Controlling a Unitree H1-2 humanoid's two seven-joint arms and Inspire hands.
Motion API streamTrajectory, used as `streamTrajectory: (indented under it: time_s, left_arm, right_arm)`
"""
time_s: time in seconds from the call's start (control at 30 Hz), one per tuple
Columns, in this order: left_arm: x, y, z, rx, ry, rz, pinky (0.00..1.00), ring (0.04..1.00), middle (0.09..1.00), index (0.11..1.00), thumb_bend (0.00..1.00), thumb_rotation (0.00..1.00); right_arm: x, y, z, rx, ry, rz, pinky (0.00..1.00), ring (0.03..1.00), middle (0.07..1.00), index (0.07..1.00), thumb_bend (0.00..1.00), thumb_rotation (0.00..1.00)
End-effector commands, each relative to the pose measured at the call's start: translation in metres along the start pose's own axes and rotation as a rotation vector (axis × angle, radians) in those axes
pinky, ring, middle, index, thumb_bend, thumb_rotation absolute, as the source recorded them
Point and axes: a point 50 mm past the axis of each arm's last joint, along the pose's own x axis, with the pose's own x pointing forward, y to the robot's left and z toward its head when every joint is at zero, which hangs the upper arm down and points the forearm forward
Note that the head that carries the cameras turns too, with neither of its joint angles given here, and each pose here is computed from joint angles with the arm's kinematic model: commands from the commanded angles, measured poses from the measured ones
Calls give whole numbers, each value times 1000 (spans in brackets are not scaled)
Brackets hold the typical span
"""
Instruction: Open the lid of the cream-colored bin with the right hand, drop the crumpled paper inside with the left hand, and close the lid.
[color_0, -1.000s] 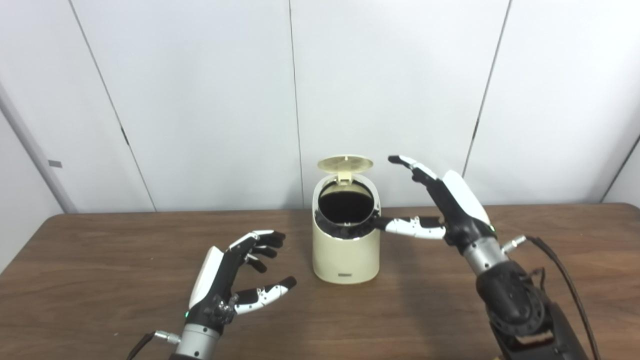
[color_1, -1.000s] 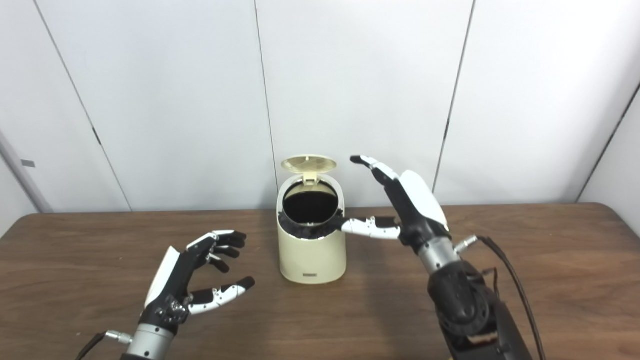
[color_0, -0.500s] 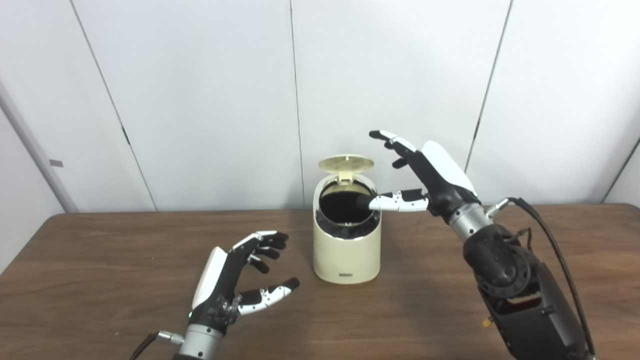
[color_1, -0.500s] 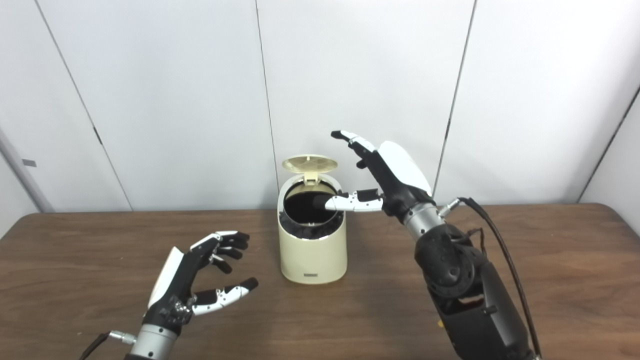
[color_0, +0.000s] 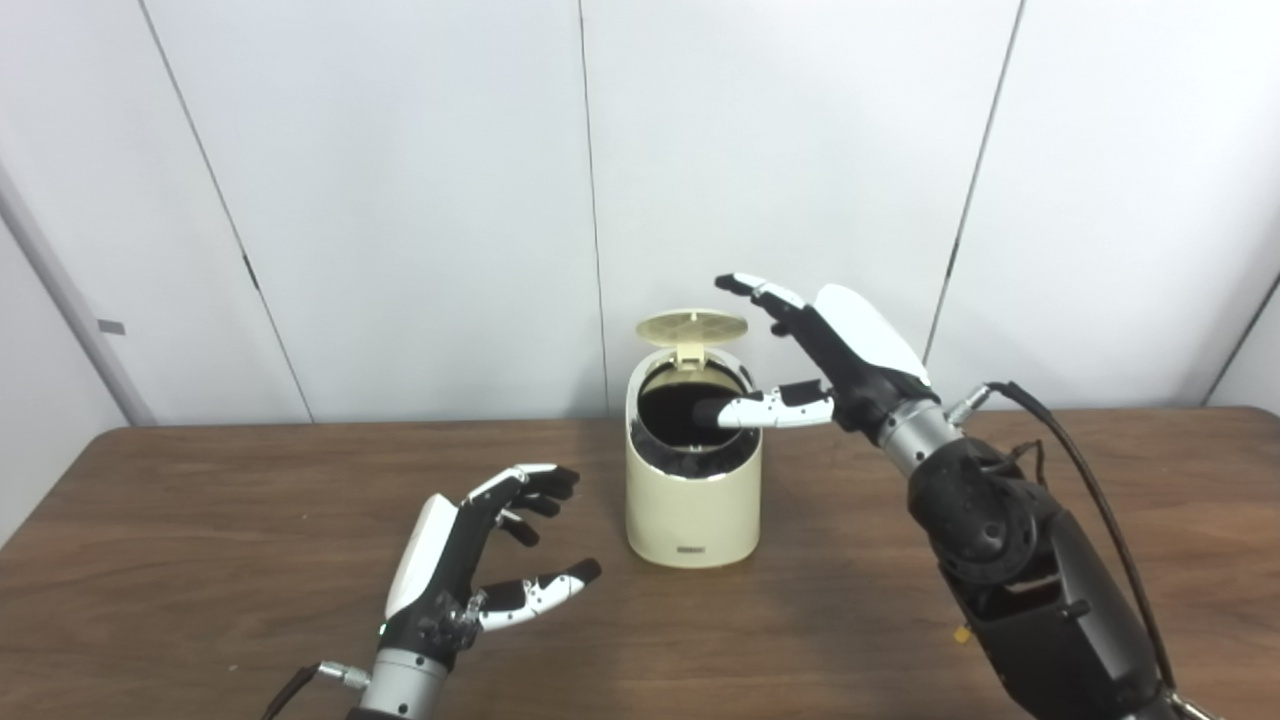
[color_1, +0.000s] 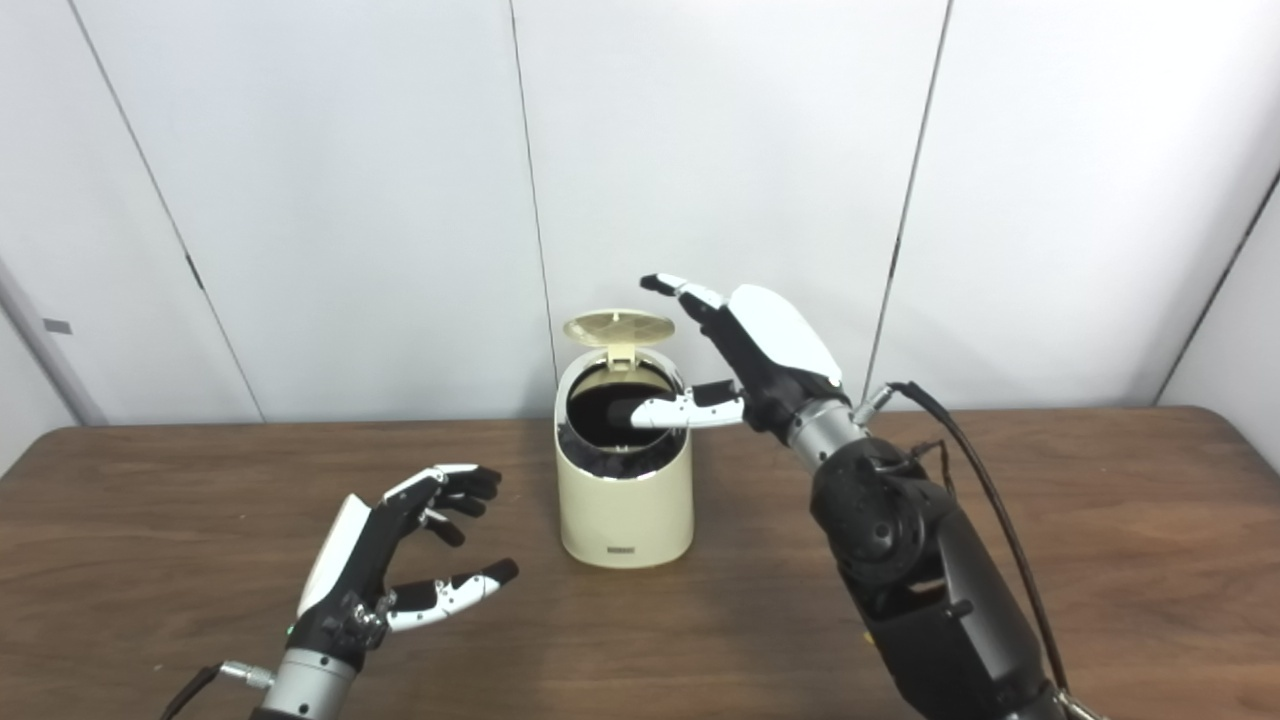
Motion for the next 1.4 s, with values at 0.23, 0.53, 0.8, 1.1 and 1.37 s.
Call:
streamTrajectory:
  time_s: [0.23, 0.53, 0.8, 1.1, 1.37]
  left_arm:
    - [12, 3, 11, 11, -67, 32, 511, 650, 694, 710, 679, 88]
    - [13, 2, 15, 2, -63, 36, 520, 666, 700, 709, 692, 88]
    - [14, 2, 17, 8, -64, 36, 514, 660, 696, 709, 690, 92]
    - [14, 3, 17, 8, -64, 35, 524, 656, 694, 710, 686, 109]
    - [14, 4, 15, -4, -64, 38, 529, 649, 686, 705, 687, 93]
  right_arm:
    - [5, -22, 32, -39, -126, -54, 856, 967, 880, 861, 733, 628]
    - [-3, -27, 38, -43, -172, -47, 835, 958, 859, 829, 715, 586]
    - [-10, -28, 38, -67, -188, -36, 811, 945, 834, 812, 701, 581]
    - [-14, -24, 30, -76, -155, 24, 823, 928, 815, 793, 693, 578]
    - [-15, -17, 20, -72, -126, 52, 877, 921, 801, 776, 708, 575]
